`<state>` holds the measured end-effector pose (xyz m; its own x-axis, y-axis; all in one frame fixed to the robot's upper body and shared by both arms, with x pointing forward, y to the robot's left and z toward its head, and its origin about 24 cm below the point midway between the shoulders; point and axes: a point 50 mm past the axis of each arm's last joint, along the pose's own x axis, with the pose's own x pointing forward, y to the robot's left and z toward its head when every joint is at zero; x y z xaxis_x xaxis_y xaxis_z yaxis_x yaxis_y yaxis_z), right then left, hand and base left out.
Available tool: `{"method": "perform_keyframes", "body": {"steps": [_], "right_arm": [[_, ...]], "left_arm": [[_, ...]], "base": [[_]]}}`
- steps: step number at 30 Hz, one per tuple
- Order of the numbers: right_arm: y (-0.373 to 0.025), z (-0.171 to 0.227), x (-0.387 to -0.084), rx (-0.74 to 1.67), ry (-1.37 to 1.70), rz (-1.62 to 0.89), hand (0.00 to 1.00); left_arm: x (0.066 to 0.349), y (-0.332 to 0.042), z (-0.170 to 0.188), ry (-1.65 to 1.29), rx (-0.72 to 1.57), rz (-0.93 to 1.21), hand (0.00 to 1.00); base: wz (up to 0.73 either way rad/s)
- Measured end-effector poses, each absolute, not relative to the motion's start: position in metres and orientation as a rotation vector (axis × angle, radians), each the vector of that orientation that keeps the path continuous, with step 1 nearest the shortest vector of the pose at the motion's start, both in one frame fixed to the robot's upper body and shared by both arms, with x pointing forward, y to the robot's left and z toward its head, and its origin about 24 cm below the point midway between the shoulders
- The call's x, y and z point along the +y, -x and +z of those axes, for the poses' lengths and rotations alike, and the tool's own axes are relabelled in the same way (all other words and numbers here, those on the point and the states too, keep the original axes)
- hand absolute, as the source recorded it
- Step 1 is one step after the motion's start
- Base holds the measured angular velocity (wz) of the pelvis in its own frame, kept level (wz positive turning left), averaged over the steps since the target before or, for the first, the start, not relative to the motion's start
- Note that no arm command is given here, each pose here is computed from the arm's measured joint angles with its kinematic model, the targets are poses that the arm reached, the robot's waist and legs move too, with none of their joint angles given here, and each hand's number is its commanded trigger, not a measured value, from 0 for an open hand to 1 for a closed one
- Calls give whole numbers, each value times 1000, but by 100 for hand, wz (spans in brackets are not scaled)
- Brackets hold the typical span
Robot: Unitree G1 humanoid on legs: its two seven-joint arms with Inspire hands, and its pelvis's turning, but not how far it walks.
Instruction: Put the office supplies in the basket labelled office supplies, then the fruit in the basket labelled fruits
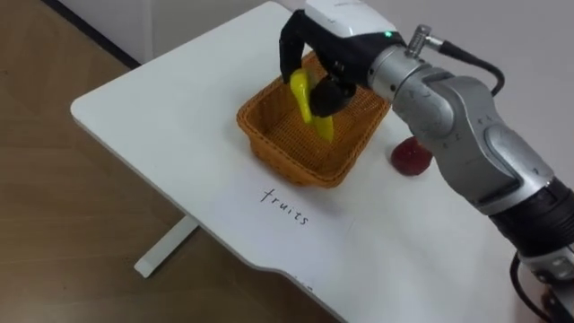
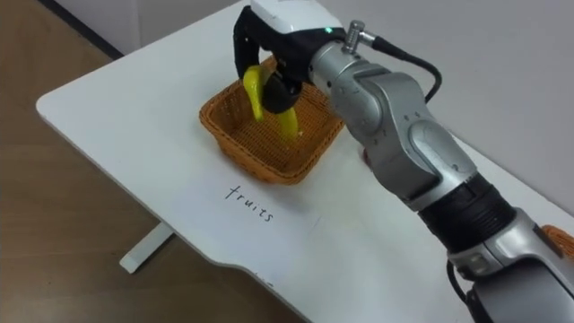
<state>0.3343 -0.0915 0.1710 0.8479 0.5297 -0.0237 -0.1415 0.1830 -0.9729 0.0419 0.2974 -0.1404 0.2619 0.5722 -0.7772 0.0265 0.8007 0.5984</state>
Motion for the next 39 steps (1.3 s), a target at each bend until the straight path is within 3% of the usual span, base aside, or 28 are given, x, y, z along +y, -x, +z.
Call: {"method": "perform_keyframes", "body": {"steps": [15,16,17,20,21,22,23,39], "right_arm": [[-335,171,-94,-351,1312,471,100],[-335,171,-94,-351,1312,471,95],[-335,171,-94,-351,1312,471,70],[-335,170,-93,-349,1314,474,46],[-335,170,-93,-349,1315,476,34],[-335,169,-93,-349,1316,476,11],[-335,169,-93,-349,1316,477,2],[-335,170,-95,-348,1325,473,0]], "left_arm": [[299,-43,-139,-562,1261,408,0],[299,-43,-139,-563,1261,409,0],[299,-43,-139,-563,1262,409,0],[299,-44,-139,-563,1262,410,0],[299,-44,-139,-563,1260,410,0],[299,-44,-138,-563,1258,411,0],[299,-44,-138,-563,1257,411,0],[301,-42,-137,-562,1259,424,0]], "base": [[0],[0],[0],[0],[0],[0],[0],[0]]}}
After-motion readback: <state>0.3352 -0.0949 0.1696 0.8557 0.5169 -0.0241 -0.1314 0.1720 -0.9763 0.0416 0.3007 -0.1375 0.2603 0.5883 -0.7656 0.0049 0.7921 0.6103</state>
